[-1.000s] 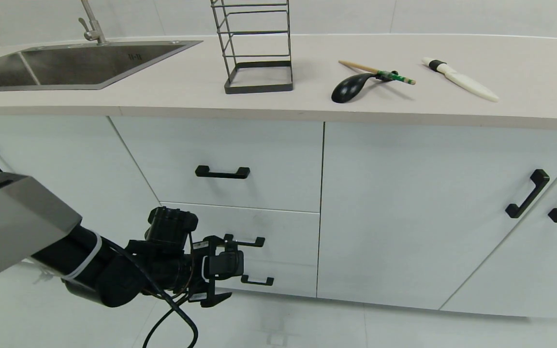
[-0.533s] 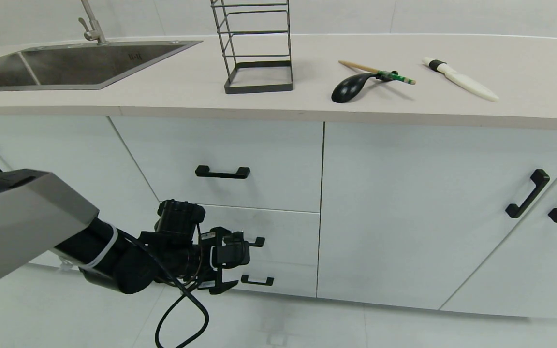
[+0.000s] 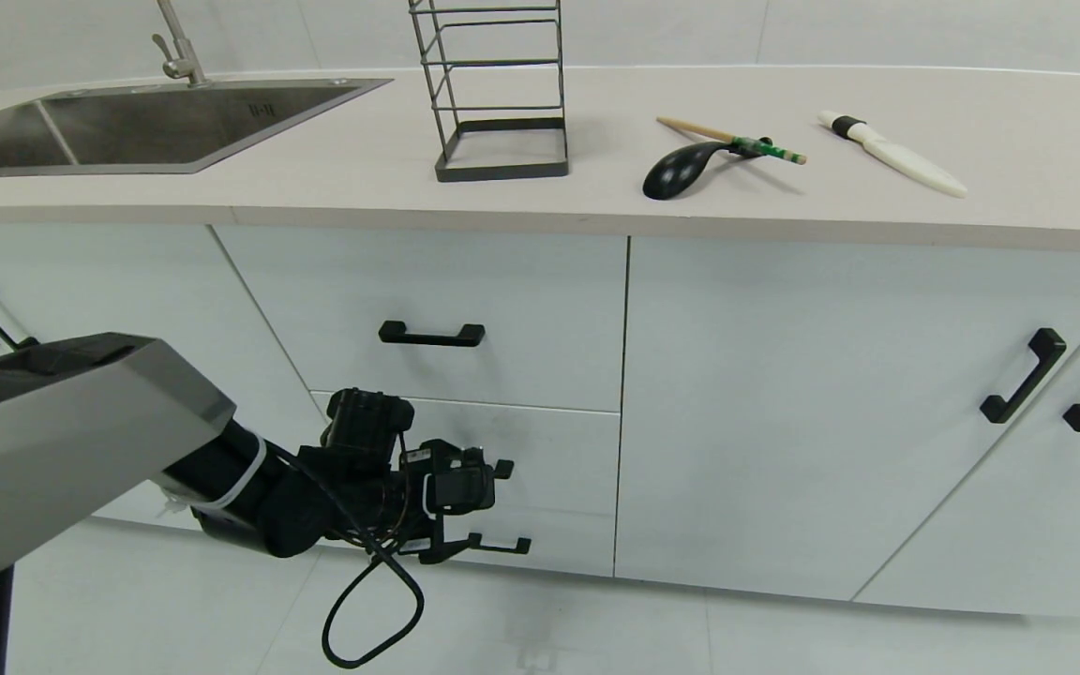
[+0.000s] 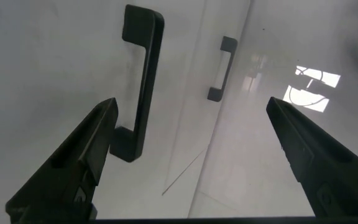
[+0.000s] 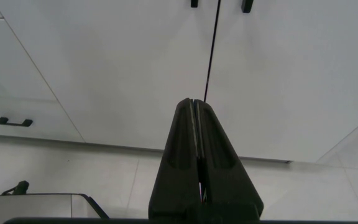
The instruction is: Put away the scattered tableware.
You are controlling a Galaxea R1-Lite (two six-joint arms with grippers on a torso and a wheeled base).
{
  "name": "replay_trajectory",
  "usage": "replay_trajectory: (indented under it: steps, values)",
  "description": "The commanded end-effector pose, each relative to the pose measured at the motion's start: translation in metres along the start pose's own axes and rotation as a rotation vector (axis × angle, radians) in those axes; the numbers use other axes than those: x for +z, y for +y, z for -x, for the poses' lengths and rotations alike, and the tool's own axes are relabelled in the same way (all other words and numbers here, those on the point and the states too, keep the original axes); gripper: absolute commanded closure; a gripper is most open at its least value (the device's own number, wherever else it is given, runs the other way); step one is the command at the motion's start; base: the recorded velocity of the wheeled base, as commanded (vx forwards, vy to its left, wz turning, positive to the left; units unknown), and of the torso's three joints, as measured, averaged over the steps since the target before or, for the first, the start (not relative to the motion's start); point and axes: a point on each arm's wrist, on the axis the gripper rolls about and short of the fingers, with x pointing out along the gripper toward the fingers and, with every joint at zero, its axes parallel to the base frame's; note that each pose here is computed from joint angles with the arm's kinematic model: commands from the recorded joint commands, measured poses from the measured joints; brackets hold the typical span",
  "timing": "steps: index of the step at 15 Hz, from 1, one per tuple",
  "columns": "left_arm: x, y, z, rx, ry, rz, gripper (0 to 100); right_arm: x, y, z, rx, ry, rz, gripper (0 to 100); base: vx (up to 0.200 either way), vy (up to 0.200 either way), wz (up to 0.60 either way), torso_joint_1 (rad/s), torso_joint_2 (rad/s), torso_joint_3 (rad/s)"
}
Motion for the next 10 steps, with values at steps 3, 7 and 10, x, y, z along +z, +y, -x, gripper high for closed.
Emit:
replay_trajectory:
  steps: [3,7,10]
  values:
    - [-0.002,0.004,-0.014,0.044,-0.012,-0.007,0,0.0,0.0,0.0,0.0,0.0,0.001,100,0.0,0.0,0.0,0.0,0.0,0.0]
    - [-0.004,0.001,-0.019,0.028,-0.011,-0.006,0,0.0,0.0,0.0,0.0,0.0,0.001,100,0.0,0.0,0.0,0.0,0.0,0.0]
    - [-0.003,-0.004,-0.023,0.01,-0.013,-0.008,0,0.0,0.0,0.0,0.0,0.0,0.001,100,0.0,0.0,0.0,0.0,0.0,0.0]
